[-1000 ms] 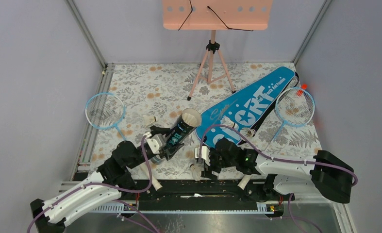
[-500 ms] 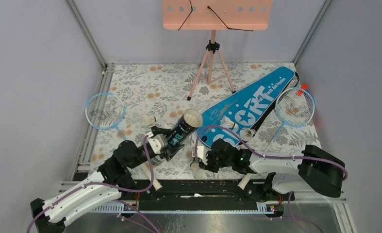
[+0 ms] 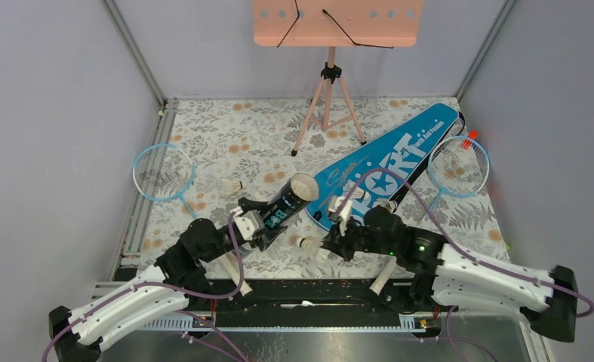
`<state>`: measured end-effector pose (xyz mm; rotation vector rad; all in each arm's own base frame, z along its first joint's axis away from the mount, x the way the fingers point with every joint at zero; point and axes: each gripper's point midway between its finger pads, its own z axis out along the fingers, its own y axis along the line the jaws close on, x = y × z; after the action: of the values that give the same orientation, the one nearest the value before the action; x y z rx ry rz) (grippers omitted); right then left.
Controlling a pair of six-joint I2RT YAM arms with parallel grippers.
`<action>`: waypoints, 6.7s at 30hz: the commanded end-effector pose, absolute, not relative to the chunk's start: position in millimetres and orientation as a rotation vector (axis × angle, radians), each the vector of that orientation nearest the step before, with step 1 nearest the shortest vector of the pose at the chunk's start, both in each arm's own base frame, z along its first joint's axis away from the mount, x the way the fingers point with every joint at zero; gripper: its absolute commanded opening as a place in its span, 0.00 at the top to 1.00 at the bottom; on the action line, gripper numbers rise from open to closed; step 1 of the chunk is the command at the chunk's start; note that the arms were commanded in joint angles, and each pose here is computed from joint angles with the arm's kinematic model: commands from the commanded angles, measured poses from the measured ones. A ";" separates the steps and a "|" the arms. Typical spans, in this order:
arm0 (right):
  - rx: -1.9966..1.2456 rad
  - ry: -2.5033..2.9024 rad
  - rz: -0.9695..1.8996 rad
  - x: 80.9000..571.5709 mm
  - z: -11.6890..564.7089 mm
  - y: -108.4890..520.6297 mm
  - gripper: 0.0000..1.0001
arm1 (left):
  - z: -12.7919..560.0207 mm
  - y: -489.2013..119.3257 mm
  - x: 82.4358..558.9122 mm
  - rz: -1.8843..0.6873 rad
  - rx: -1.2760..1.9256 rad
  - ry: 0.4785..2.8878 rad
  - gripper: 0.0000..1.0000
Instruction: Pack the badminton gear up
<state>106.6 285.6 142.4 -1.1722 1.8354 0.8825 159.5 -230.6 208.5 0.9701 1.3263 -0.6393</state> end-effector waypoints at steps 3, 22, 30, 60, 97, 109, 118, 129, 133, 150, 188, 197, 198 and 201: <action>-0.811 1.965 0.833 99.8 220.1 212.1 1.00 | 232.7 -238.7 153.2 -0.646 1.007 1.162 0.93; -1.081 2.000 0.694 85.7 336.8 188.3 1.00 | 200.5 -257.9 128.3 -0.711 1.318 1.154 0.94; -1.200 2.020 0.714 82.9 325.3 207.3 1.00 | 203.8 -258.0 117.8 -0.750 1.336 1.101 0.94; -1.118 1.956 0.585 124.8 325.5 234.4 0.16 | 204.9 -261.2 106.5 -0.809 1.360 1.062 0.95; -1.010 1.760 0.874 127.6 346.6 295.9 0.01 | 220.5 -259.1 103.8 -0.831 1.285 1.004 0.96; -0.538 1.659 0.856 135.4 379.0 210.7 0.00 | 230.1 -258.5 118.8 -0.809 1.180 1.057 0.96; -0.076 2.007 0.695 166.4 234.2 194.4 0.00 | 252.2 -245.5 156.8 -0.753 0.861 1.161 0.95; 0.394 2.208 0.676 177.7 103.2 178.9 0.23 | 251.9 -245.6 159.0 -0.767 0.828 1.173 0.95; 0.433 2.188 0.711 180.4 91.9 182.8 0.33 | 250.8 -245.7 159.4 -0.765 0.829 1.176 0.95; 0.366 2.293 0.663 177.5 69.7 195.9 0.92 | 249.2 -245.2 160.6 -0.756 0.830 1.178 0.96; -0.829 1.622 0.978 111.2 350.3 224.2 1.00 | 205.3 -272.9 127.8 -0.838 1.239 1.209 0.93; -0.834 1.785 1.120 113.9 327.3 265.0 1.00 | 208.2 -273.0 110.9 -0.896 1.290 1.134 0.93; -0.830 1.791 1.130 114.4 326.6 267.8 1.00 | 208.6 -272.5 109.0 -0.901 1.294 1.123 0.93; -0.841 1.800 1.177 112.5 323.7 276.9 1.00 | 209.3 -271.6 102.4 -0.917 1.312 1.085 0.93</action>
<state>116.5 264.3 298.9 -0.8644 1.8688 1.0658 119.5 -264.8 174.8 1.2937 1.2873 -0.8511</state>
